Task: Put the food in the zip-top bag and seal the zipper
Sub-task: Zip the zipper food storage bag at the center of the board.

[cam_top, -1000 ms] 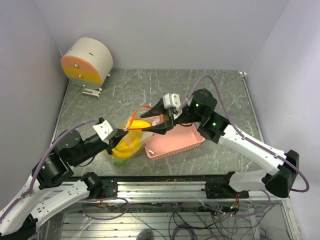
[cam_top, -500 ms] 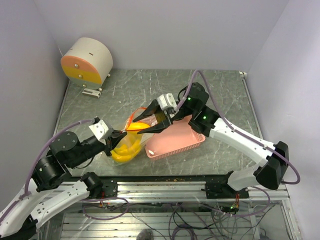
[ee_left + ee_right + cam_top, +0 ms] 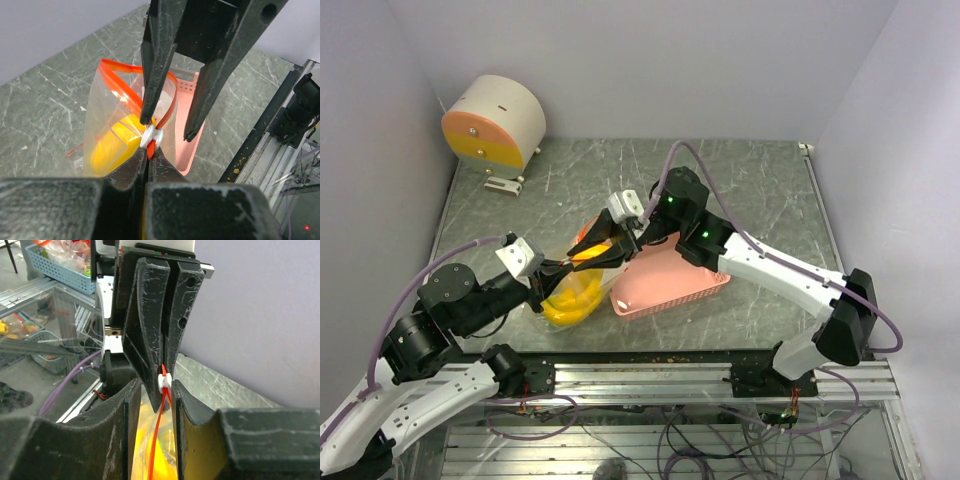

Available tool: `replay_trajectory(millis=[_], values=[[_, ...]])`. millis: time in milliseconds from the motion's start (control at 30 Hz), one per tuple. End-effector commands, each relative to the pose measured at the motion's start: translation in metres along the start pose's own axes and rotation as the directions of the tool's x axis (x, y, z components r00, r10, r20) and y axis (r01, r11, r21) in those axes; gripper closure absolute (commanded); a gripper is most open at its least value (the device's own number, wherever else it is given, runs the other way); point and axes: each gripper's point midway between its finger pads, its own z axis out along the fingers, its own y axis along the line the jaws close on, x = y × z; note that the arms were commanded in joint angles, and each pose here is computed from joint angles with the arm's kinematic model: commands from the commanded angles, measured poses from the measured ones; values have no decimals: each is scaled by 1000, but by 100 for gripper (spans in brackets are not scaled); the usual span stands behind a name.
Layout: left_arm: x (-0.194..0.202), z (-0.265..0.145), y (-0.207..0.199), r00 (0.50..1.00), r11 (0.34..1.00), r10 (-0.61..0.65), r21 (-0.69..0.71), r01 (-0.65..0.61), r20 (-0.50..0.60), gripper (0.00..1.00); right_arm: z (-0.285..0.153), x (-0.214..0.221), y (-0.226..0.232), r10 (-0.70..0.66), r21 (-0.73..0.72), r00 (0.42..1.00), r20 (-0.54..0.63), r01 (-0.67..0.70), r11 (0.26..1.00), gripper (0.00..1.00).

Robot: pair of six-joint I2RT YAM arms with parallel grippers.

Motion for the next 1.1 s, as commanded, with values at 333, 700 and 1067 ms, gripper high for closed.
replay_trajectory(millis=[333, 700, 1067], values=[[-5, -1, 1, 999, 1000, -19, -7, 20, 26, 93, 14, -5, -16, -2, 9, 1000, 17, 2, 1000, 72], [-6, -1, 3, 999, 1000, -16, -18, 16, 30, 93, 13, 8, -12, 17, -1, 1000, -14, -17, 1000, 100], [-26, -22, 9, 995, 998, -13, -56, 18, 96, 93, -14, 42, -28, 57, 136, 990, -129, -39, 990, 100]])
